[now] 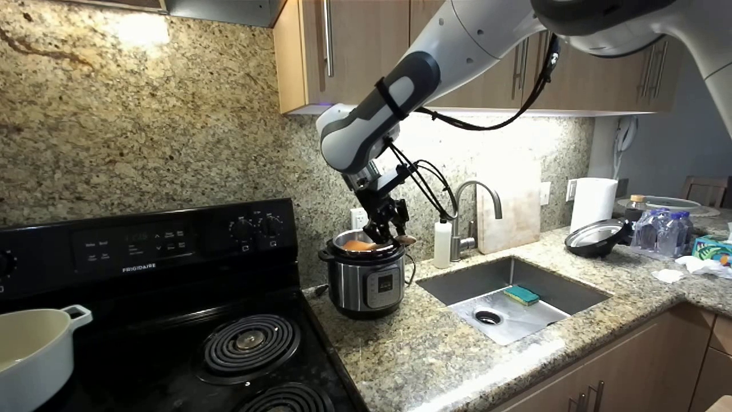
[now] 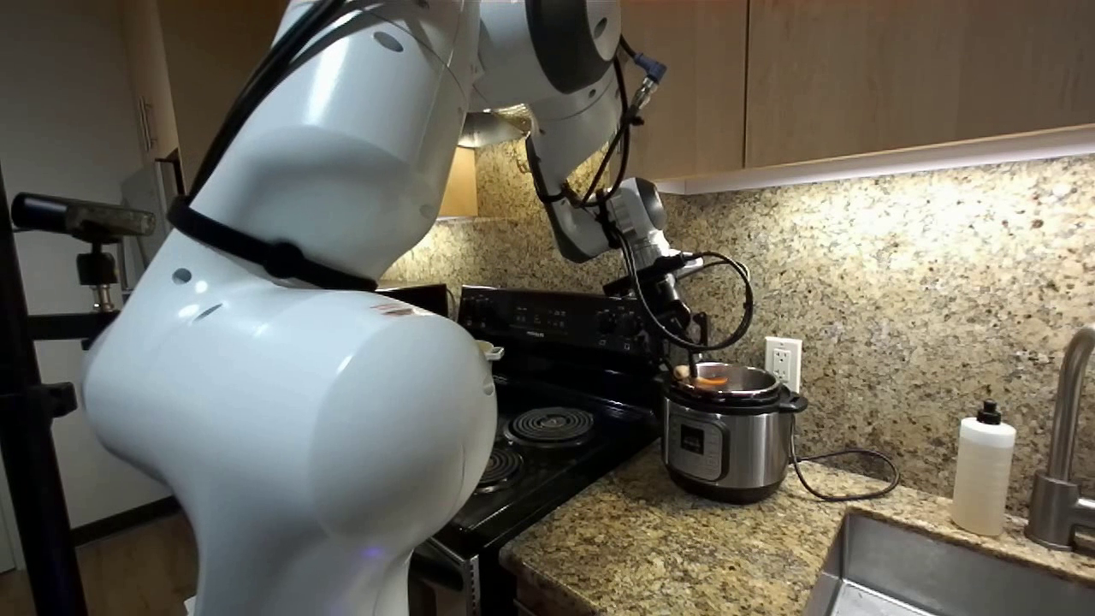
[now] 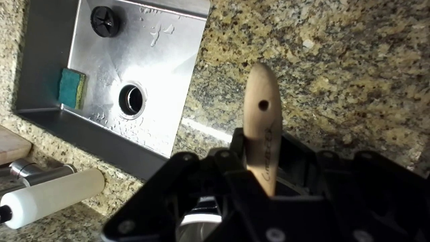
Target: Put the spatula into the cooker
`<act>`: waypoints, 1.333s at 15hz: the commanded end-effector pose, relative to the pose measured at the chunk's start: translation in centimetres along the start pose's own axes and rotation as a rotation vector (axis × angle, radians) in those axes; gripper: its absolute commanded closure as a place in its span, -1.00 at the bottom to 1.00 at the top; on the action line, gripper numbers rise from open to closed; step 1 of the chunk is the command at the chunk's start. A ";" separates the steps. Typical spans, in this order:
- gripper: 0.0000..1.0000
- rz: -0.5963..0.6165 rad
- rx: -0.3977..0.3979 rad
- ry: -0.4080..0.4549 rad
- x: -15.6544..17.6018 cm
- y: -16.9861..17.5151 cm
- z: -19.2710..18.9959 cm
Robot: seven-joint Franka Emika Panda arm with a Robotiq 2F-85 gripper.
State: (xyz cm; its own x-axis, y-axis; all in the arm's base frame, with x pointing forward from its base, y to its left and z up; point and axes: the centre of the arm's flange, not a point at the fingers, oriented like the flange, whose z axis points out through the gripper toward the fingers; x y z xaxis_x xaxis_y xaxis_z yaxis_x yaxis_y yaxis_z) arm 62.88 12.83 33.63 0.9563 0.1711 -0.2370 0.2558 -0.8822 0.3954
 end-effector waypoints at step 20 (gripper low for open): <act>-0.95 0.008 0.007 -0.004 1.5 0.2 -1.1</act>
State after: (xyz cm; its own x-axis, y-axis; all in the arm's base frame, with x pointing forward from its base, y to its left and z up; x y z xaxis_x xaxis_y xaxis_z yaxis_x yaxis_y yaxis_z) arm 64.25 13.39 33.71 0.9598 0.1713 -0.2224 0.2497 -0.8830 0.3975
